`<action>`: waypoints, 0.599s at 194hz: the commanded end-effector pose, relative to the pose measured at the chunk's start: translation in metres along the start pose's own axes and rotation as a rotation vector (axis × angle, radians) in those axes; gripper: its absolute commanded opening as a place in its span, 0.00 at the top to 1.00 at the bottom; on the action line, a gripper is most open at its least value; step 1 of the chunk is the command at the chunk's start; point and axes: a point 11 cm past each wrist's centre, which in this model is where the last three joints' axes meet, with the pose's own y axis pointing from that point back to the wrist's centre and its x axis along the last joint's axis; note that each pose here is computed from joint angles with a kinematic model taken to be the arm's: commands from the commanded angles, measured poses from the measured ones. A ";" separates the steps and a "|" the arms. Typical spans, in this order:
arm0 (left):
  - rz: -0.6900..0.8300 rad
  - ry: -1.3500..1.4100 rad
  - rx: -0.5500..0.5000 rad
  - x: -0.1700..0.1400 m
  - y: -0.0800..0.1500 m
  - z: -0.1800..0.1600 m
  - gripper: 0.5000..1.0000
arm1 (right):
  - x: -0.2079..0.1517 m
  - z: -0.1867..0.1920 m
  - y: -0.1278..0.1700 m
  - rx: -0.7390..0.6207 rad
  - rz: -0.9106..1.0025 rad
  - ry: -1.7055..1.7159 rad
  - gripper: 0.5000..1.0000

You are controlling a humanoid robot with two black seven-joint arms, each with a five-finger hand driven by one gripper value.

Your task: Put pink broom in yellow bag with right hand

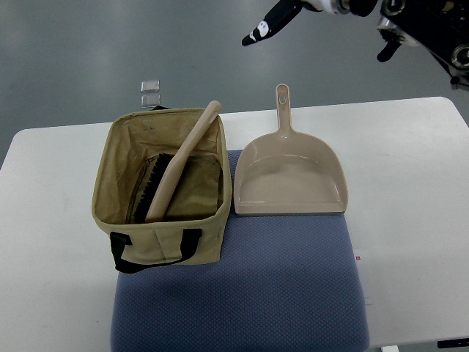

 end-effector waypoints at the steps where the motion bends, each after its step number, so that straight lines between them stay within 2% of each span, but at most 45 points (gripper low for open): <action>1: 0.000 0.000 0.000 0.000 0.000 0.000 0.00 | 0.028 0.021 0.017 0.069 0.176 -0.283 0.14; 20: 0.003 0.000 0.000 0.001 0.000 0.000 0.00 | 0.041 0.063 0.038 0.124 0.359 -0.598 0.14; 45: 0.005 0.000 0.000 0.001 0.000 0.000 0.00 | 0.035 0.109 0.055 0.179 0.500 -0.892 0.14; 85: 0.008 0.001 0.001 0.002 0.000 0.000 0.00 | -0.012 0.175 0.067 0.221 0.624 -1.258 0.14; 116: 0.008 0.001 0.001 0.002 0.000 0.000 0.00 | -0.053 0.197 0.062 0.230 0.694 -1.349 0.14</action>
